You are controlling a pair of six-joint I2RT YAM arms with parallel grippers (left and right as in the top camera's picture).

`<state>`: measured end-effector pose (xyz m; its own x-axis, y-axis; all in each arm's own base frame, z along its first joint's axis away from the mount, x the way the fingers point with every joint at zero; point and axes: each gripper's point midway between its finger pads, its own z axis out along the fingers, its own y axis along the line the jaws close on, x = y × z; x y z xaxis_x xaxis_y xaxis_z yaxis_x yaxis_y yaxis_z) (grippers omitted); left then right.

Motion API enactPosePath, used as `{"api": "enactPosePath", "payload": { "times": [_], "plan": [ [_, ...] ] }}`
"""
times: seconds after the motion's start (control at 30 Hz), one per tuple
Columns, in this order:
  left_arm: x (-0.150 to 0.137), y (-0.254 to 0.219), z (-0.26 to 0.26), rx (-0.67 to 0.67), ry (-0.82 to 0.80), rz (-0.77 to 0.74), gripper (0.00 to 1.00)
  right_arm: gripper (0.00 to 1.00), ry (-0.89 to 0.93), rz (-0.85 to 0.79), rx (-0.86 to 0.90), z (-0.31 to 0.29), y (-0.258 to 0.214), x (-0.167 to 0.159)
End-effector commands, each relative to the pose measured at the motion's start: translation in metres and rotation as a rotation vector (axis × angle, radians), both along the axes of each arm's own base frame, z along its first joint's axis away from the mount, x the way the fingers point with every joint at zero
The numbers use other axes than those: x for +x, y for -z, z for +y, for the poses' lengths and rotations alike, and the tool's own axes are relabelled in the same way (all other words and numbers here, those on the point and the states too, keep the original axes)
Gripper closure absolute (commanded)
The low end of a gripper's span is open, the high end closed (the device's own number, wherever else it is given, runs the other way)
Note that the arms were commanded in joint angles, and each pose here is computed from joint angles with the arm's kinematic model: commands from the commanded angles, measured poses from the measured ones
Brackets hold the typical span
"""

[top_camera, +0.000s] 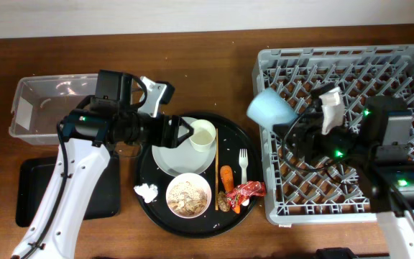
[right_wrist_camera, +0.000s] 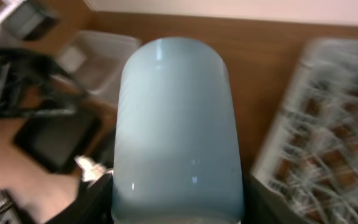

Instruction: Sort waste into correct bins and load items into the dishwasher rack

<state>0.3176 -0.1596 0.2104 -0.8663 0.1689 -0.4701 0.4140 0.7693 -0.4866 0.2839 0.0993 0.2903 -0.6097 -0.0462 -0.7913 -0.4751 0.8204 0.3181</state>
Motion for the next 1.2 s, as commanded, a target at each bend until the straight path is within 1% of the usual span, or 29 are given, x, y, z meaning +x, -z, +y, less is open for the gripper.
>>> {"api": "enactPosePath", "payload": {
  "times": [0.0,0.1,0.27,0.33,0.5,0.57,0.63,0.7,0.77,0.83,0.93,1.17],
  "plan": [
    [0.007,0.015,0.026,0.165,-0.063,-0.015,0.19,0.69,0.228,0.016,-0.185,-0.045,-0.007,0.01],
    [0.004,0.018,0.03,0.183,-0.07,-0.001,0.19,0.7,0.362,0.099,-0.316,-0.076,-0.002,0.008],
    [0.001,0.019,0.03,0.187,-0.068,0.014,0.19,0.75,0.513,0.209,-0.382,-0.116,0.009,0.013],
    [0.001,0.02,0.03,0.187,-0.068,0.016,0.19,0.76,0.597,0.254,-0.375,-0.136,0.015,0.014],
    [0.0,0.02,0.03,0.188,-0.067,0.019,0.19,0.77,0.831,0.362,-0.339,-0.209,0.034,0.011],
    [0.0,0.02,0.03,0.188,-0.067,0.02,0.19,0.77,0.908,0.41,-0.342,-0.234,0.043,0.006],
    [0.0,0.02,0.03,0.188,-0.067,0.022,0.19,0.78,1.03,0.475,-0.329,-0.262,0.055,-0.004],
    [-0.001,0.02,0.031,0.189,-0.067,0.025,0.19,0.78,1.144,0.541,-0.295,-0.289,0.069,-0.013],
    [-0.003,0.021,0.031,0.191,-0.066,0.034,0.19,0.78,1.214,0.585,-0.257,-0.307,0.08,-0.018],
    [-0.004,0.022,0.031,0.192,-0.066,0.039,0.19,0.78,1.264,0.618,-0.231,-0.321,0.09,-0.022],
    [-0.004,0.022,0.031,0.192,-0.066,0.039,0.19,0.79,1.288,0.669,-0.219,-0.333,0.106,-0.024],
    [-0.004,0.022,0.031,0.192,-0.066,0.039,0.19,0.8,1.274,0.792,-0.209,-0.34,0.146,-0.02]
  ]
}}
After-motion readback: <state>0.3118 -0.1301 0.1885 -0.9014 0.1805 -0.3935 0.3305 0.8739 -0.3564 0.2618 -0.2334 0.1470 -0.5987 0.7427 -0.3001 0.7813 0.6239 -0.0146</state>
